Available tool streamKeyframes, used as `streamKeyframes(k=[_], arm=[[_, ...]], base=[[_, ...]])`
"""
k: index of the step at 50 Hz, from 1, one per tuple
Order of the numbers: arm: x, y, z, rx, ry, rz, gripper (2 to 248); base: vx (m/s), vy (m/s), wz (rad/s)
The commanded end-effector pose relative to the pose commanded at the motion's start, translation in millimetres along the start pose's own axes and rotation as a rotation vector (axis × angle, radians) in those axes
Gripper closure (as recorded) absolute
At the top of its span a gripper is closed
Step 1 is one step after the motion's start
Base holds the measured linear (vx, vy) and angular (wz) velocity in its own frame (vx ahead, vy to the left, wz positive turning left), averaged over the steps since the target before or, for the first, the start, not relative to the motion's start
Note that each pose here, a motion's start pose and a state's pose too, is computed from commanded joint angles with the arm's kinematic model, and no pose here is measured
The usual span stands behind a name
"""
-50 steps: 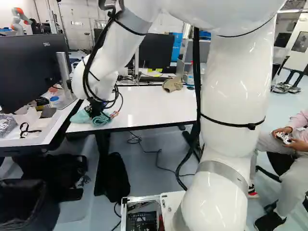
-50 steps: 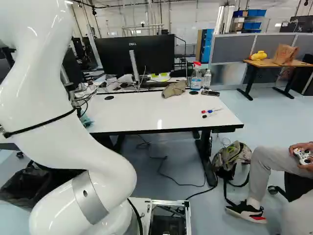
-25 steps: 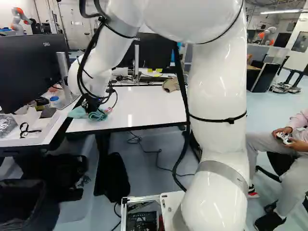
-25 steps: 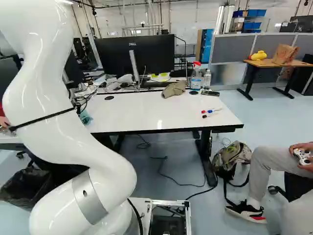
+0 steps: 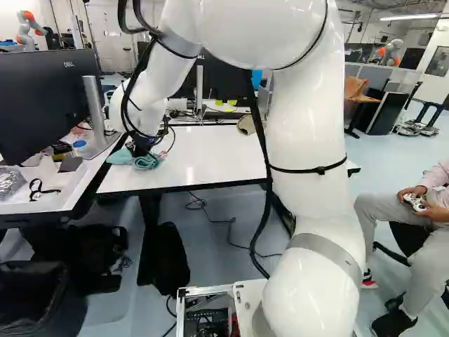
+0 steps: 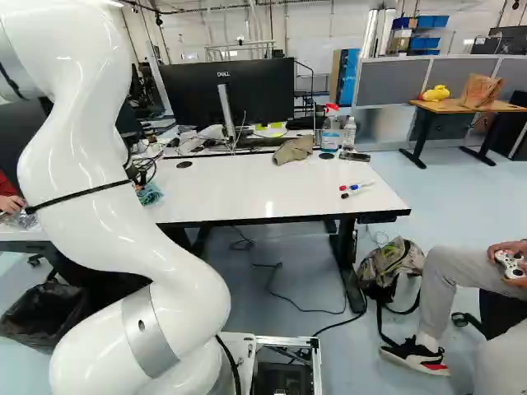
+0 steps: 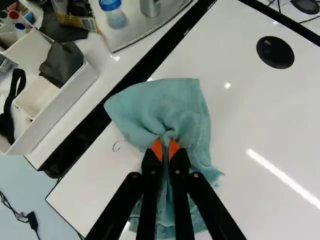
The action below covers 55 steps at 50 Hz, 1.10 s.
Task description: Clean the table with the green towel
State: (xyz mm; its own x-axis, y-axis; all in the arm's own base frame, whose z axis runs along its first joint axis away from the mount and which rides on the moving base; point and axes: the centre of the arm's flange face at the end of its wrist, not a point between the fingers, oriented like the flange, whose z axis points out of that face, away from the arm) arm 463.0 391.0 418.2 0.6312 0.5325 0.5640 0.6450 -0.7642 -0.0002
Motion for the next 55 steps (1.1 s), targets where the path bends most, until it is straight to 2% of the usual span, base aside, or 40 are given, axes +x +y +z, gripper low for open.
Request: streamKeyframes(k=[16,33,39,45,55], arm=[[3.4,30.1,3,-0.028,0.003,0.041,215],[-15.4,48.9,-12,-0.046,-0.012,0.069,215],[-23.9,49.9,-18,-0.048,-0.018,0.072,215],[-30.1,43.8,-23,-0.043,-0.023,0.064,215],[-28.6,29.6,-22,-0.029,-0.023,0.043,215]], base=[[0.0,0.0,0.0],[0.0,0.0,0.0],[0.0,0.0,0.0],[0.0,0.0,0.0],[0.0,0.0,0.0]])
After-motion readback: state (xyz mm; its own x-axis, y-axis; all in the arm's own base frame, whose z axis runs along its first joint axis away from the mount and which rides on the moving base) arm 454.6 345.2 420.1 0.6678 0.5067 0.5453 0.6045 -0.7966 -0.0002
